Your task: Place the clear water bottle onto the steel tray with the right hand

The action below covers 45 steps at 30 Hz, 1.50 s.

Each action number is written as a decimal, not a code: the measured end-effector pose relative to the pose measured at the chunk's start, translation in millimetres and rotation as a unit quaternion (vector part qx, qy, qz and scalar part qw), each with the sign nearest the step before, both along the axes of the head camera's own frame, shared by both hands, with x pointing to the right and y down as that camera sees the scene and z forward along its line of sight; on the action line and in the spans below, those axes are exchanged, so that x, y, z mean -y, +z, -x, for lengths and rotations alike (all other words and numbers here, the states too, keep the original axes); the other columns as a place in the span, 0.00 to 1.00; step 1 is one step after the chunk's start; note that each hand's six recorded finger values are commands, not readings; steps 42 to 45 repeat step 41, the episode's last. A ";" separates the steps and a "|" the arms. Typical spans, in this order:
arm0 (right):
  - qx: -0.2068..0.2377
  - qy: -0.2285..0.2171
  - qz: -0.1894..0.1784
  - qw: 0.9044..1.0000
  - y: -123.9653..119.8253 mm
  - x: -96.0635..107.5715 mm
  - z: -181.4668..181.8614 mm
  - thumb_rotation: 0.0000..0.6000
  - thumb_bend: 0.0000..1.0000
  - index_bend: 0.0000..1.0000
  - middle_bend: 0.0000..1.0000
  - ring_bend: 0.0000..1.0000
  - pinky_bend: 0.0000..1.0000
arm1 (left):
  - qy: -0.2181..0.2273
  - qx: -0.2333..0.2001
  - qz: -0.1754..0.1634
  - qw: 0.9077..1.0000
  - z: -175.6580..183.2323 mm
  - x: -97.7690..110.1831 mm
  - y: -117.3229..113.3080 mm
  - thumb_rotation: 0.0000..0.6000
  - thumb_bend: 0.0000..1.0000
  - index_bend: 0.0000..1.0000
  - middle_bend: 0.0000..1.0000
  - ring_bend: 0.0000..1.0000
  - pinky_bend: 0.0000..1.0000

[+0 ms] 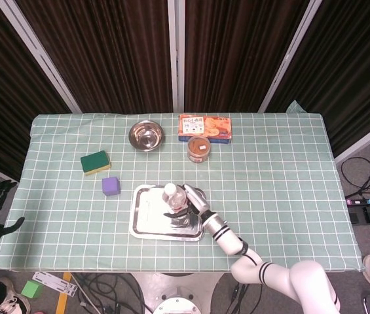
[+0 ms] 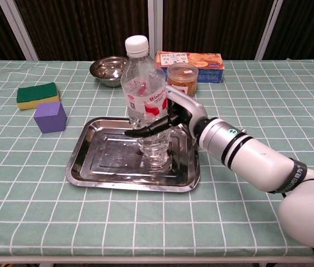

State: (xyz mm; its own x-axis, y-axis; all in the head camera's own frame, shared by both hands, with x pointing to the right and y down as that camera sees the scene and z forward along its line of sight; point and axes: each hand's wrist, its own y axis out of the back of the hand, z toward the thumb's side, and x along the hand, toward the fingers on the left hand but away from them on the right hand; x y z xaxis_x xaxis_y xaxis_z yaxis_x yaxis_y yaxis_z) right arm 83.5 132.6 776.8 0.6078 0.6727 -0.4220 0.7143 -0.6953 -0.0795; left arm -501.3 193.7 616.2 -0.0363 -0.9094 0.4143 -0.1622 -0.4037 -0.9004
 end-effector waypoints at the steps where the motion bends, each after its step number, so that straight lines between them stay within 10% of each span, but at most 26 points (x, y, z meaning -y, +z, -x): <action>1: 0.000 -0.004 -0.002 1.000 0.0 0.0 0.0 1.00 0.00 0.49 0.44 0.22 0.32 | 0.000 0.000 0.000 1.000 0.0 -0.2 0.4 1.00 0.25 0.19 0.21 0.11 0.19; 13: -0.015 -0.044 -0.009 0.999 -0.7 -3.1 -13.9 1.00 0.00 0.02 0.20 0.02 0.11 | 0.004 -0.006 -0.004 1.000 -4.5 -0.2 -1.3 1.00 0.25 0.19 0.21 0.11 0.19; 25: -0.125 -0.105 -0.082 0.983 -39.4 22.2 -85.1 1.00 0.00 0.00 0.04 0.00 0.00 | 0.010 -0.011 -0.008 1.000 -11.1 0.5 -4.6 1.00 0.25 0.18 0.21 0.11 0.19; 31: -0.285 -0.144 -0.159 0.934 -70.0 34.5 -148.1 1.00 0.00 0.00 0.05 0.00 0.00 | 0.013 -0.011 -0.006 1.000 -15.8 1.5 -4.8 1.00 0.25 0.19 0.21 0.11 0.19; 41: -0.547 -0.108 -0.288 0.778 -135.7 1.6 -268.1 1.00 0.00 0.00 0.05 0.00 0.00 | 0.018 -0.015 -0.001 1.000 -21.7 2.3 -1.9 1.00 0.25 0.19 0.21 0.11 0.19; 45: -0.547 -0.108 -0.288 0.778 -135.7 1.6 -268.1 1.00 0.00 0.00 0.05 0.00 0.00 | 0.018 -0.015 -0.001 1.000 -21.7 2.3 -1.9 1.00 0.25 0.19 0.21 0.11 0.19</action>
